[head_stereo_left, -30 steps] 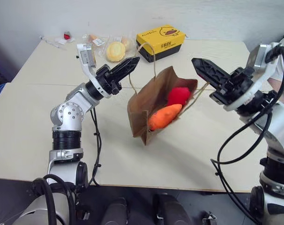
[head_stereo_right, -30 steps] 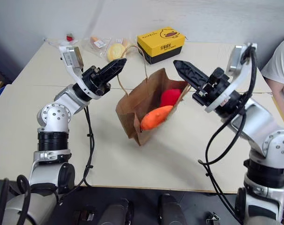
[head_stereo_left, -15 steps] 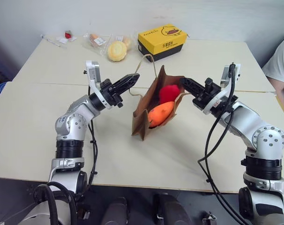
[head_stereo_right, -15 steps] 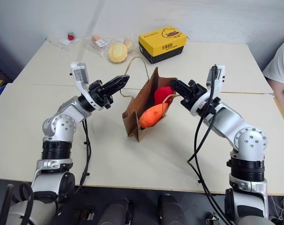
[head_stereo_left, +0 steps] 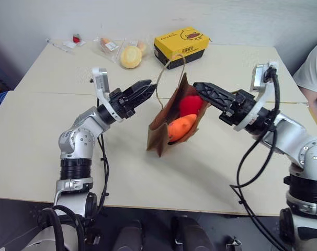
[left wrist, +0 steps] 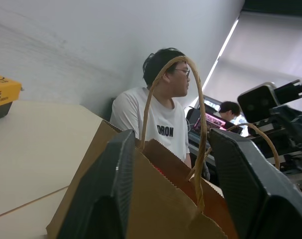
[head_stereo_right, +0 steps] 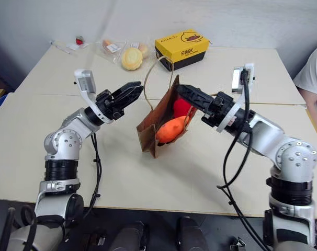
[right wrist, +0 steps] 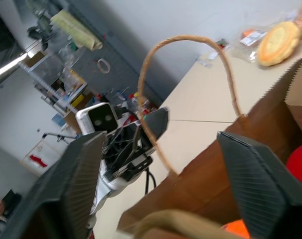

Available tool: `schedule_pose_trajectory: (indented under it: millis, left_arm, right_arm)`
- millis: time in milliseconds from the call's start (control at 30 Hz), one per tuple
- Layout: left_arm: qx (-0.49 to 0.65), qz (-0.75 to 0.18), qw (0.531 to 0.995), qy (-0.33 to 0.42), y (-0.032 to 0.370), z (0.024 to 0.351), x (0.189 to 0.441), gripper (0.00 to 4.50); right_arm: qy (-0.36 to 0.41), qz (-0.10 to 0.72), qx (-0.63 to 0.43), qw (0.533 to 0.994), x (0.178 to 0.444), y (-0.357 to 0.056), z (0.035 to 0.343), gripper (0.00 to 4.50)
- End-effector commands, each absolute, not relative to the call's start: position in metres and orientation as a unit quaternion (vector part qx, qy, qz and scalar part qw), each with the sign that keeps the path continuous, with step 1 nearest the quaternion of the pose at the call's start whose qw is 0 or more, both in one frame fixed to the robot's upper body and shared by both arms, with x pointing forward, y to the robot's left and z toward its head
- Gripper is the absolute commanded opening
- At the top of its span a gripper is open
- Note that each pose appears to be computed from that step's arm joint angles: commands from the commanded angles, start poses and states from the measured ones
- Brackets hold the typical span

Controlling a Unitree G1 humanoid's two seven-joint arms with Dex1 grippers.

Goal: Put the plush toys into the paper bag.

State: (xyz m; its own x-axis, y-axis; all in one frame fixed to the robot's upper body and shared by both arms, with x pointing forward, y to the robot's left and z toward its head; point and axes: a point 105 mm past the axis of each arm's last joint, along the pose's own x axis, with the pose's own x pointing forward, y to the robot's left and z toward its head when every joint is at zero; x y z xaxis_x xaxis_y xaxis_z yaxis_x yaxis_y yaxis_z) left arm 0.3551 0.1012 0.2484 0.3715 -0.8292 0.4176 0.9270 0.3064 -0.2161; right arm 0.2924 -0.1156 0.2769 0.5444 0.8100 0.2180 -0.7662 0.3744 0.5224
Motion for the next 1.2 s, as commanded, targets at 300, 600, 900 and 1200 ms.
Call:
schedule_pose_trajectory:
  millis: [300,600,900,1200]
  left_arm:
    - [-0.207,-0.547,0.796,-0.154,0.109,0.265,0.348,4.44]
    - [-0.207,-0.538,0.802,-0.158,0.115,0.258,0.341,4.44]
    - [-0.183,-0.519,0.822,-0.144,0.139,0.251,0.324,4.50]
    - [-0.098,-0.520,0.844,-0.092,0.126,0.220,0.290,4.50]
  right_arm:
    - [0.142,0.561,0.162,0.799,0.259,-0.129,0.270,4.50]
    - [0.156,0.567,0.086,0.804,0.258,-0.142,0.263,4.50]
    - [0.160,0.542,0.032,0.825,0.259,-0.156,0.217,2.89]
    - [0.020,0.533,-0.033,0.845,0.274,-0.117,0.186,0.02]
